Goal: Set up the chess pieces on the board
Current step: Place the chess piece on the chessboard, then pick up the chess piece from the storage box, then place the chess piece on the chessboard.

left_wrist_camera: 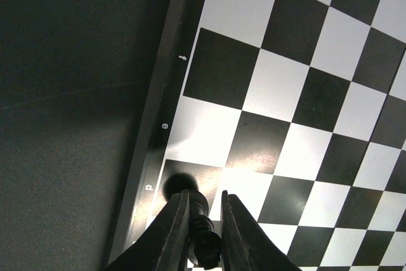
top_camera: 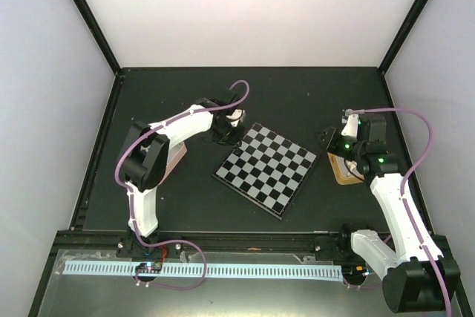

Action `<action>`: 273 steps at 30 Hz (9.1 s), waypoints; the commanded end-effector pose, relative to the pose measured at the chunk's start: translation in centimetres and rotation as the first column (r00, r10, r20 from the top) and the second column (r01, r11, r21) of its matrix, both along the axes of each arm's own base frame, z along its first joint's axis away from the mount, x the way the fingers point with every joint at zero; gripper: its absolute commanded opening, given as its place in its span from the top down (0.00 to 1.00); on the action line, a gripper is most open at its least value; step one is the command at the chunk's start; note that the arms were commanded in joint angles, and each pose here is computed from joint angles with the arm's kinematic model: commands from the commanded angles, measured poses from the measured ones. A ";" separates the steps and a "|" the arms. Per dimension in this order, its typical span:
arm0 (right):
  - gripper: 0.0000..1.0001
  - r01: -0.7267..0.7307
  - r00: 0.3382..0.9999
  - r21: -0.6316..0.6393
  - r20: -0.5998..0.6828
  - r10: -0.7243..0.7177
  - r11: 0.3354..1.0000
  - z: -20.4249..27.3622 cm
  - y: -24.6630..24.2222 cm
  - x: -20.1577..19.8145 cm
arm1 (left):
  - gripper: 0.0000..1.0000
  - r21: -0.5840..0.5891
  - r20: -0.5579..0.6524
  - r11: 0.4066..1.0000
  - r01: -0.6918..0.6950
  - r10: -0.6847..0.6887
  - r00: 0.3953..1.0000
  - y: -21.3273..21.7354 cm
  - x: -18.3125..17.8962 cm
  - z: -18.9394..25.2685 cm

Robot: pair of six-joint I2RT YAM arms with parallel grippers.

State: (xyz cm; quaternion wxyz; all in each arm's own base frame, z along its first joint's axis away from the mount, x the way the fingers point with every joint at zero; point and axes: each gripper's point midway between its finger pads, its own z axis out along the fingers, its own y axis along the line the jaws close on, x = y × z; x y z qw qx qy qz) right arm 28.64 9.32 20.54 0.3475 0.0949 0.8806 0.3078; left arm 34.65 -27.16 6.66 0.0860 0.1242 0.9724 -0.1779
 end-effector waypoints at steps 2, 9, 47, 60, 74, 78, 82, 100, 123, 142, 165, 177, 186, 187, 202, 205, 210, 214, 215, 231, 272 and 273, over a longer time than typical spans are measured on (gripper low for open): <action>0.71 0.008 1.000 -0.017 0.023 -0.008 1.000 0.1 -0.2 0.1 | 0.84 0.019 0.005 1.000 0.019 -0.019 1.000 -0.1 0.0 -0.3; 0.71 0.009 1.000 -0.016 0.021 -0.009 1.000 0.0 -0.2 0.2 | 0.77 -0.019 0.011 0.999 0.040 -0.040 0.999 -0.8 -0.1 -0.9; 0.70 0.010 1.000 -0.025 0.016 -0.010 1.000 -0.7 -0.3 0.2 | 0.88 0.071 0.067 0.997 0.038 -0.042 0.997 -1.8 3.0 -0.4; 0.70 0.009 1.000 -0.024 0.009 -0.009 1.000 -0.9 -0.3 0.3 | 0.86 0.109 0.040 0.993 0.037 -0.041 0.998 -1.4 2.6 -1.1; 0.67 0.007 1.000 -0.023 0.011 -0.007 1.000 -0.9 -0.2 0.3 | 0.75 0.068 0.026 0.996 0.058 -0.060 0.998 -2.3 2.1 -0.5; 0.67 0.009 1.000 -0.021 0.014 -0.008 1.000 -0.8 -0.2 0.2 | 0.71 0.051 0.028 0.997 0.063 -0.064 0.998 -2.5 2.0 0.0; 0.66 0.006 1.000 -0.023 0.014 -0.005 1.000 -0.8 -0.2 0.2 | 0.66 0.024 0.038 0.997 0.068 -0.069 0.997 -2.9 2.0 0.8; 0.65 0.008 1.000 -0.022 0.016 -0.007 1.000 -0.6 -0.2 0.2 | 0.56 0.012 0.179 1.000 -0.009 0.007 0.984 -0.2 3.5 6.2; 0.64 0.002 1.000 -0.002 -0.018 -0.002 1.000 -1.8 0.1 1.0 | 0.45 -0.020 0.370 0.522 -0.853 0.796 0.479 30.4 -3.4 4.7; 0.65 -0.008 1.000 0.013 -0.028 0.008 1.000 -2.5 0.4 0.5 | 0.69 0.073 0.273 0.366 -0.928 0.887 0.372 37.4 -1.2 0.5; 0.66 -0.009 1.000 0.010 -0.024 0.009 1.000 -2.4 0.4 0.4 | 0.90 0.145 0.235 0.397 -0.906 0.876 0.422 37.5 -0.9 -1.9; 0.66 -0.012 1.000 0.012 -0.018 0.012 1.000 -2.1 0.4 0.3 | 0.97 0.078 0.263 0.425 -0.902 0.864 0.430 36.4 -0.9 1.2; 0.66 -0.007 1.000 0.011 -0.020 0.007 1.000 -2.1 0.4 0.3 | 0.95 -0.006 0.280 0.611 -0.792 0.761 0.585 28.9 -0.4 5.4; 0.66 -0.005 1.000 0.011 -0.021 0.005 1.000 -2.2 0.3 0.3 | 0.95 -0.015 0.284 0.644 -0.765 0.736 0.614 27.5 -0.2 5.8; 0.66 0.001 1.000 0.008 -0.016 -0.001 1.000 -2.1 0.2 0.0 | 0.95 0.002 0.397 0.977 -0.212 0.193 0.897 8.4 -1.9 3.3; 0.66 0.003 1.000 0.009 -0.017 -0.003 1.000 -2.1 0.2 0.0 | 0.95 0.001 0.399 0.992 -0.130 0.119 0.909 6.4 -2.2 3.0; 0.66 0.007 1.000 0.010 -0.015 -0.007 1.000 -2.0 0.1 -0.1 | 0.95 0.010 0.406 1.000 -0.021 0.015 0.914 3.8 -2.8 2.4; 0.66 0.007 1.000 0.006 -0.015 -0.007 1.000 -2.1 0.1 -0.2 | 0.95 0.043 0.399 0.999 0.027 -0.042 0.916 2.9 -3.4 1.9; 0.66 0.007 1.000 0.006 -0.014 -0.007 1.000 -2.1 0.1 -0.2 | 0.95 0.051 0.393 0.998 0.030 -0.047 0.918 2.9 -3.5 1.7; 0.66 0.002 1.000 0.006 -0.018 -0.002 1.000 -2.4 0.2 -0.2 | 0.95 0.095 0.331 0.992 0.082 -0.109 0.937 2.9 -5.8 -0.8; 0.64 -0.005 1.000 0.019 -0.014 0.005 1.000 -2.2 0.3 -0.3 | 0.44 0.092 0.389 0.996 0.014 -0.049 0.920 4.0 -4.9 3.2; 0.64 -0.004 1.000 0.020 -0.015 0.005 1.000 -2.2 0.4 -0.3 | 0.44 0.096 0.400 0.995 -0.019 -0.021 0.916 4.6 -4.6 3.7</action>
